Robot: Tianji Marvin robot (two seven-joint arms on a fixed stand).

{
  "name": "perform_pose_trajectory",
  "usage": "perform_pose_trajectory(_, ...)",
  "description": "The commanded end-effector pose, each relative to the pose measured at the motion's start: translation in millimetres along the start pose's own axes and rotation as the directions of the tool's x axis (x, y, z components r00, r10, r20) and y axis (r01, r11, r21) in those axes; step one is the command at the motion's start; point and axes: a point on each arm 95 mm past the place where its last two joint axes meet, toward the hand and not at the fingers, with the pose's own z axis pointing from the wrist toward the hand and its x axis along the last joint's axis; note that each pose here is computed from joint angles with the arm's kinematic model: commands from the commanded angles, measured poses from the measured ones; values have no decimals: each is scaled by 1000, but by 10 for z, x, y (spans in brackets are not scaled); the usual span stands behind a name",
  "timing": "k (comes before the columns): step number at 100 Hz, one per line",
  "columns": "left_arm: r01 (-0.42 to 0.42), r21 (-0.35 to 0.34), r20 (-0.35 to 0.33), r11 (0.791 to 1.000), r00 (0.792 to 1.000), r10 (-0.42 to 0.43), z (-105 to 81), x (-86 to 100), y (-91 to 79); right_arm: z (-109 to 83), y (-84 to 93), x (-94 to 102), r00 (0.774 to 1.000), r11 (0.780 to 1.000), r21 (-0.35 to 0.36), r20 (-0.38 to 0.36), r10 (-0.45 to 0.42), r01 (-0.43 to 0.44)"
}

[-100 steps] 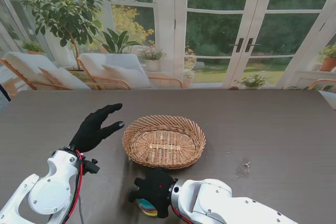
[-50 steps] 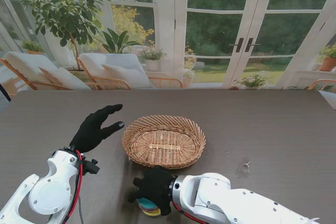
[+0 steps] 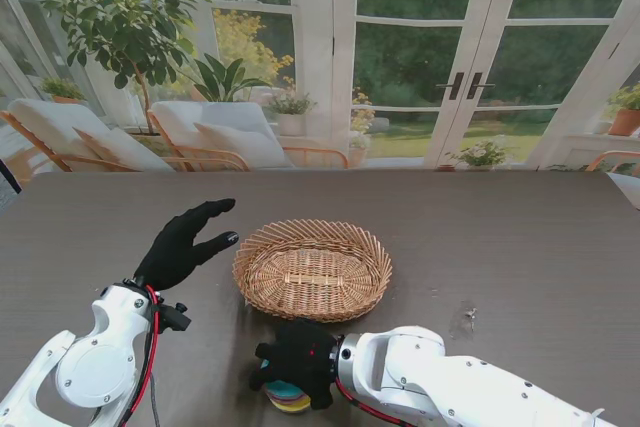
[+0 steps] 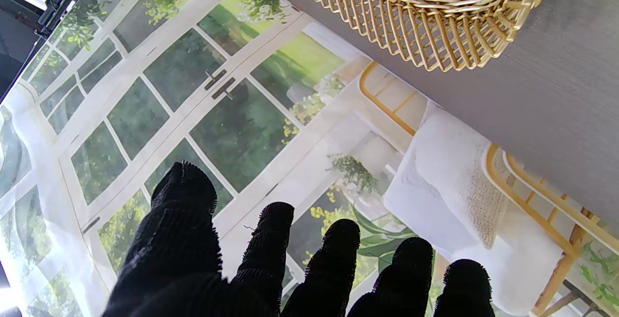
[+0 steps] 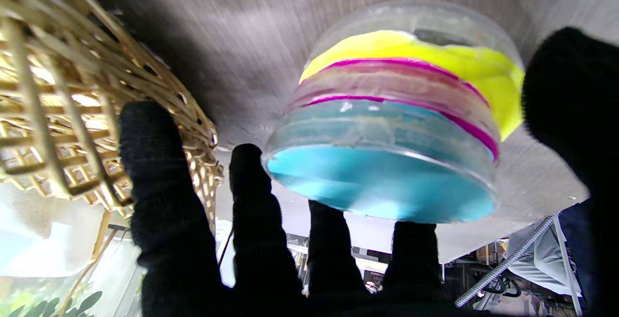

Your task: Stack culture dishes into a storage basket

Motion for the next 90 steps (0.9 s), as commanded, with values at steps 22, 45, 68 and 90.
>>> perform_pose_trajectory(22,8,-25,9,1000,1000,-8,0,1,34,-12,-75,-2,1000,1000,8,-17,16,-16)
perform_pose_trajectory(45,6,-27,9,1000,1000,-6,4,1,37,-26,-115,-7,999,999,-15,-21,33,-34)
perform_pose_trajectory(68,4,-27,9,1000,1000,-3,6,-3,38,-53,-201,-37,999,999,-8,-28,42,-42)
perform_pose_trajectory(90,3,-22,12,1000,1000,-3,-5,-1,33,-40,-239,-26,999,999,-15,-31,30,-30)
